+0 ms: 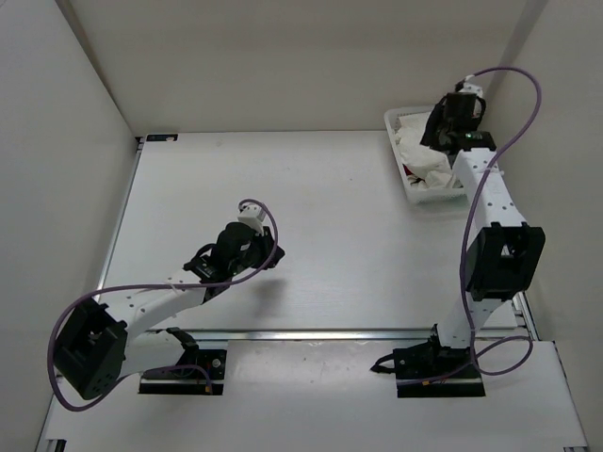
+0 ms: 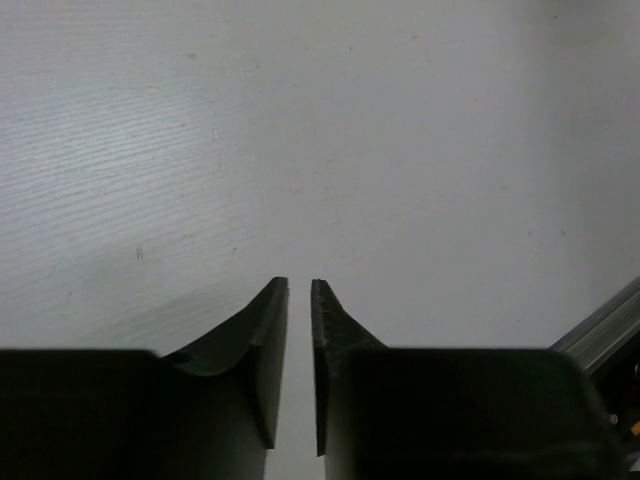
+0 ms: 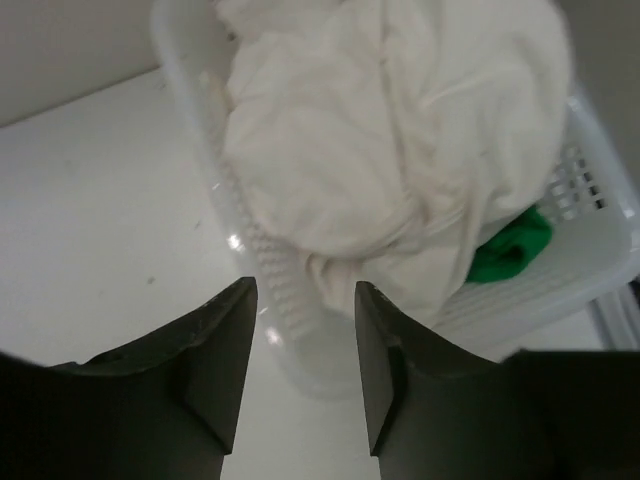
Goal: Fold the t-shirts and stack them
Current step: Grab crumpled tshirt from bin with the right arm
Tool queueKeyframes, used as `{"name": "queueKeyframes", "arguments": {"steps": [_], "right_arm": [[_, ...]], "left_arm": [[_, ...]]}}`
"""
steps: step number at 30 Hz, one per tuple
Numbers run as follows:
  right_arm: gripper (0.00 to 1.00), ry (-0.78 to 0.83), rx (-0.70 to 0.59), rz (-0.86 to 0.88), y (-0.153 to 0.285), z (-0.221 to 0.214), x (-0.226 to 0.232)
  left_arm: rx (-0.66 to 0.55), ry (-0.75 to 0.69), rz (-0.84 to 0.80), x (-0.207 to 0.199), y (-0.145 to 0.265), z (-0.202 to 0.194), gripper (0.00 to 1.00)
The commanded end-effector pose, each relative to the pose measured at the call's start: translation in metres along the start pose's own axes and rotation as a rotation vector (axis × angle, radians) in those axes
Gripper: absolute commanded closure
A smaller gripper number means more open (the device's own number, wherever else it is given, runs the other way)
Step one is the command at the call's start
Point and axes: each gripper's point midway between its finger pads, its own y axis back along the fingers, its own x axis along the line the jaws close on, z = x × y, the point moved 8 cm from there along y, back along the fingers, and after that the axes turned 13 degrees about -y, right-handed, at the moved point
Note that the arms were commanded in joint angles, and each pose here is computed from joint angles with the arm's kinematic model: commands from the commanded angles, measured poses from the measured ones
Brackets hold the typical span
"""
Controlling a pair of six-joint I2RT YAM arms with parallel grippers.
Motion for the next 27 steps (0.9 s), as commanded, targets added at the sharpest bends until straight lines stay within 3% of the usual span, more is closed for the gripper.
{"name": "queueKeyframes", "arguments": {"steps": [1,3,6,9,15,21,23,27], "right_arm": [[0.56,0.092,0.047,-0.128,-0.025,0.004,-0.020],[0.50,0.093,0.053,-0.186,-0.038,0.011,-0.038],[0.49,0.092,0.077,-0.260,-0.062,0.007,-0.056],[0.47,0.049,0.099,-0.200,-0.072,0.006,-0.060],[0.51,-0.001,0.129,-0.172,-0.092,0.007,-0.062],[0.78,-0.043,0.122,-0.111,-0.100,0.013,-0.062],[0.94,-0.056,0.106,-0.085,-0.101,0.020,-0.059],[1.00,-0.074,0.070,-0.039,-0.089,0.039,-0.049]], "left_arm": [[-0.026,0.002,-0.014,-0.004,-0.002,0.001,0.70],[-0.017,0.011,-0.047,-0.006,-0.002,-0.004,0.64],[0.011,0.010,-0.051,-0.006,-0.007,-0.008,0.59],[0.024,0.015,-0.047,-0.004,-0.008,-0.012,0.54],[0.027,0.024,-0.043,-0.002,-0.009,-0.012,0.52],[0.005,0.033,-0.029,0.001,-0.008,-0.006,0.49],[-0.003,0.039,-0.024,0.002,-0.007,-0.004,0.49],[-0.027,0.057,-0.010,0.007,-0.004,0.002,0.47]]}}
